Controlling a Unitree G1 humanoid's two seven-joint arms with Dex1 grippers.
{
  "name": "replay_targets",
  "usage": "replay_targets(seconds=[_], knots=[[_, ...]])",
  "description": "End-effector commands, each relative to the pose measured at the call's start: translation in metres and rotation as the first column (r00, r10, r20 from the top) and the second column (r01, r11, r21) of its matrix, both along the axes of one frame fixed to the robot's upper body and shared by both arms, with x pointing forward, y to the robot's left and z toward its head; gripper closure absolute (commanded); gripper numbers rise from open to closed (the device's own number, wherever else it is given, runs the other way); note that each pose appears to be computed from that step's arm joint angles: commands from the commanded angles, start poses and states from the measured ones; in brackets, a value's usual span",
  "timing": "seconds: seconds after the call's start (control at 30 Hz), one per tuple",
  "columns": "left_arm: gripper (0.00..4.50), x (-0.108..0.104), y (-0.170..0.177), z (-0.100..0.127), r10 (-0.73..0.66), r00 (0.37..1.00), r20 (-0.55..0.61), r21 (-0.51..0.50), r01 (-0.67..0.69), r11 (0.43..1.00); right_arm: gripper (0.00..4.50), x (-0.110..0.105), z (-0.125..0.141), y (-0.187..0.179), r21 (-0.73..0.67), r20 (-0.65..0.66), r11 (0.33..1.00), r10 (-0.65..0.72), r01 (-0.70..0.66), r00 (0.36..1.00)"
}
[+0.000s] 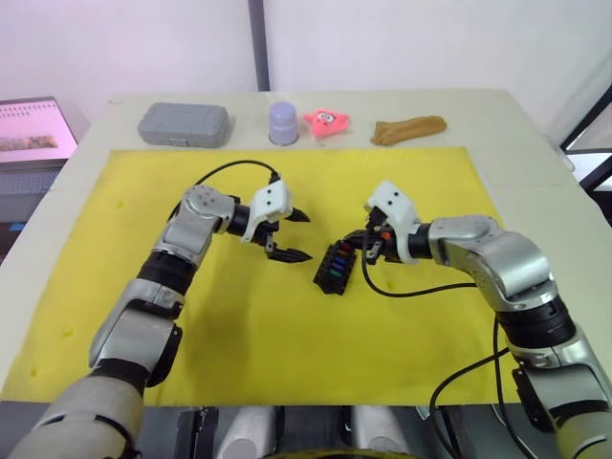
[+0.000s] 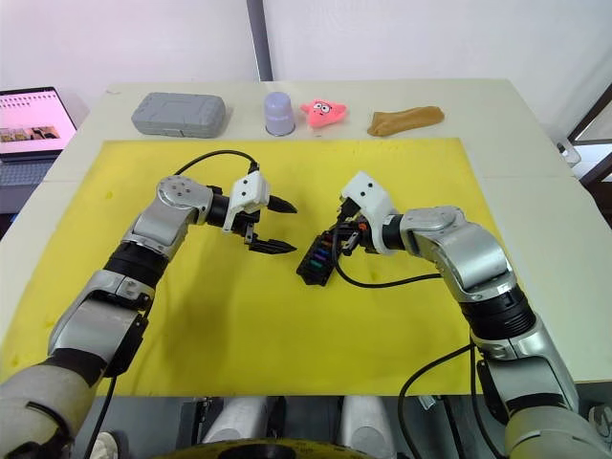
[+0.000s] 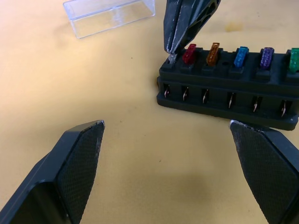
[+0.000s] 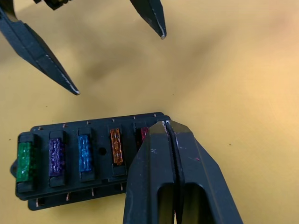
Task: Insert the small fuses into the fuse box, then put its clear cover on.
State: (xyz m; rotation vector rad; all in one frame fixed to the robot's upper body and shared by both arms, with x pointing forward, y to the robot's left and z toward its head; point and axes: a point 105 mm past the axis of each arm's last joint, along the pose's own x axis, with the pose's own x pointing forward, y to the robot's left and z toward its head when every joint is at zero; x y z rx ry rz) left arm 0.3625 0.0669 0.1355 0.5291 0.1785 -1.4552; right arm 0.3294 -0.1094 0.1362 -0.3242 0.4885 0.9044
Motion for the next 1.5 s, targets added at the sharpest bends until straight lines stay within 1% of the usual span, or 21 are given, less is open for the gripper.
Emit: replay_targets(seconds=[0.03,0.17,0.43,0.5,0.6,0.63,0.73,0.93,1.13,1.17,1.2,1.27,1.33,1.43,1.5], knots=[[0.0,0.001,-0.003,0.014,-0.014,0.999,0.051,-0.018,0.015,1.0,4.48,-0.014,-0.046,-0.006,-0.09,-0.163,0.996,-0.036,0.022,0.986],[0.0,0.0,-0.002,0.014,-0.014,0.999,0.051,-0.018,0.015,1.0,4.48,-0.015,-0.051,-0.006,-0.104,-0.174,0.994,-0.047,0.029,0.984],[0.0,0.0,-0.002,0.013,-0.017,0.999,0.051,-0.016,0.017,1.0,4.48,-0.02,-0.058,-0.006,-0.158,-0.172,0.987,-0.029,0.002,0.985],[0.0,0.0,-0.002,0.013,-0.018,0.999,0.05,-0.016,0.018,1.0,4.48,-0.02,-0.055,-0.004,-0.148,-0.163,0.989,-0.024,-0.001,0.986],[0.0,0.0,-0.003,0.013,-0.018,0.999,0.05,-0.016,0.019,1.0,4.48,-0.011,-0.036,-0.002,-0.084,-0.108,0.996,-0.027,0.018,0.994],[0.0,0.0,-0.003,0.013,-0.018,0.999,0.05,-0.017,0.019,1.0,4.48,-0.008,-0.022,0.001,-0.027,-0.082,0.999,-0.024,0.021,0.996],[0.0,0.0,-0.002,0.014,-0.018,0.999,0.052,-0.021,0.019,1.0,4.48,-0.005,0.005,0.004,0.07,-0.037,0.997,-0.01,0.013,0.999],[0.0,-0.004,0.001,0.017,-0.022,0.999,0.048,-0.034,0.024,0.999,4.48,-0.013,0.042,0.008,0.203,-0.006,0.979,0.033,-0.031,0.999],[0.0,-0.01,0.006,0.023,-0.024,0.999,0.036,-0.057,0.026,0.998,4.48,-0.023,0.063,0.01,0.268,0.016,0.961,0.061,-0.063,0.998],[0.0,-0.012,0.009,0.025,-0.018,0.999,0.035,-0.064,0.021,0.998,4.48,-0.024,0.067,0.009,0.269,0.027,0.961,0.061,-0.066,0.998],[0.0,-0.014,0.015,0.029,-0.007,0.999,0.033,-0.074,0.009,0.997,4.48,-0.024,0.07,0.004,0.235,0.066,0.969,0.057,-0.071,0.996],[0.0,-0.021,0.031,0.035,0.023,0.999,0.03,-0.078,-0.021,0.997,4.48,-0.026,0.07,-0.012,0.138,0.132,0.989,0.034,-0.053,0.991],[0.0,-0.028,0.041,0.035,0.042,0.999,0.022,-0.067,-0.04,0.997,4.48,-0.029,0.067,-0.023,0.063,0.173,0.997,0.035,-0.046,0.984],[0.0,-0.035,0.047,0.033,0.061,0.998,0.014,-0.063,-0.06,0.996,4.48,-0.031,0.063,-0.033,0.031,0.187,0.999,0.031,-0.037,0.982],[0.0,-0.035,0.047,0.033,0.081,0.997,0.012,-0.069,-0.08,0.994,4.48,-0.032,0.063,-0.037,0.026,0.202,0.999,0.028,-0.034,0.979]])
